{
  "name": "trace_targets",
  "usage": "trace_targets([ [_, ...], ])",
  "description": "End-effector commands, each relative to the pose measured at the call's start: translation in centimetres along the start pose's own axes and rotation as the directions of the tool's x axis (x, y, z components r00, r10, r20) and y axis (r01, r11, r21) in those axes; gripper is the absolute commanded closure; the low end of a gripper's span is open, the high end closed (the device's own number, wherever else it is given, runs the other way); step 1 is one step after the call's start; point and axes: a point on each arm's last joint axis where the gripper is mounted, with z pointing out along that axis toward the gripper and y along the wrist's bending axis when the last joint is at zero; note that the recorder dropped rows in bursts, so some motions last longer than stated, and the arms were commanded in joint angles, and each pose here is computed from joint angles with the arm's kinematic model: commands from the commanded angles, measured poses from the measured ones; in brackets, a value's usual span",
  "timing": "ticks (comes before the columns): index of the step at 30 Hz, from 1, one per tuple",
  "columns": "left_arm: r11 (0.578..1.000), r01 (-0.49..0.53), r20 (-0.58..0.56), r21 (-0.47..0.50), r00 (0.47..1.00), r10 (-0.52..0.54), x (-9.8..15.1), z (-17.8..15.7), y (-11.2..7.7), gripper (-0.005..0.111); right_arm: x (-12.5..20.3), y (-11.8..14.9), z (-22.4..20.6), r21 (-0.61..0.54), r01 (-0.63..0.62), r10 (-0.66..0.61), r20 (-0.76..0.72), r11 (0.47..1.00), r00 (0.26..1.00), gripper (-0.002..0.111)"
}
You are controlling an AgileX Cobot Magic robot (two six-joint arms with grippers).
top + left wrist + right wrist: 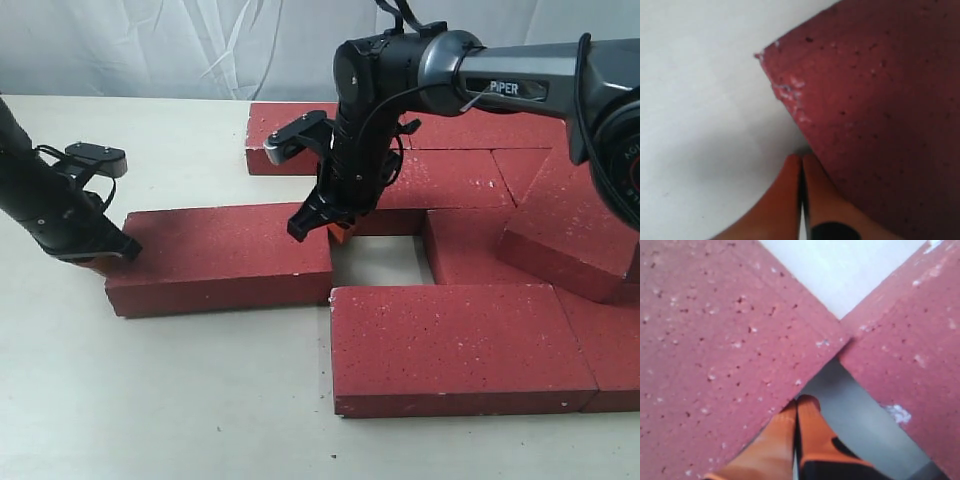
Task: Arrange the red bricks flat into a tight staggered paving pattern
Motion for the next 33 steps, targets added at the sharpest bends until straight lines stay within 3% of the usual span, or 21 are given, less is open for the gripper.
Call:
trace_targets([
  [1,0.999,-0.02,0.016,0.028,1.0,0.019,0.1,0.0,-0.6,0.107,-0.1,-0.3,-0.6,0.041,0.028,-0.029,0.02,0.999,0.999,0.109],
  [17,0.998,-0.047,0.081,-0.047,0.995,0.051,-0.4,-1.2,-0.1,0.107,1.2,-0.4,-1.0,0.036,0.041,-0.037,-0.125,0.999,0.992,0.109],
  [21,0.996,-0.055,0.125,-0.071,0.99,0.064,-0.8,-2.7,-0.4,0.107,0.9,-0.3,-3.0,0.063,0.048,-0.044,-0.063,0.997,0.997,0.109],
  [26,0.996,-0.064,0.121,-0.058,0.99,0.07,-0.6,-3.4,-0.8,0.107,-0.7,-0.5,-5.5,0.13,0.04,-0.061,0.161,0.991,0.985,0.109],
  [28,0.997,-0.073,0.095,-0.041,0.993,0.076,-0.4,-3.2,-0.9,0.107,-1.5,-0.6,-5.7,0.139,0.025,-0.059,0.25,0.99,0.967,0.109],
  [33,0.993,-0.107,0.073,-0.055,0.991,0.111,0.1,-1.9,-0.5,0.107,-2.3,-1.0,-3.8,0.159,0.025,-0.07,0.285,0.987,0.956,0.109],
])
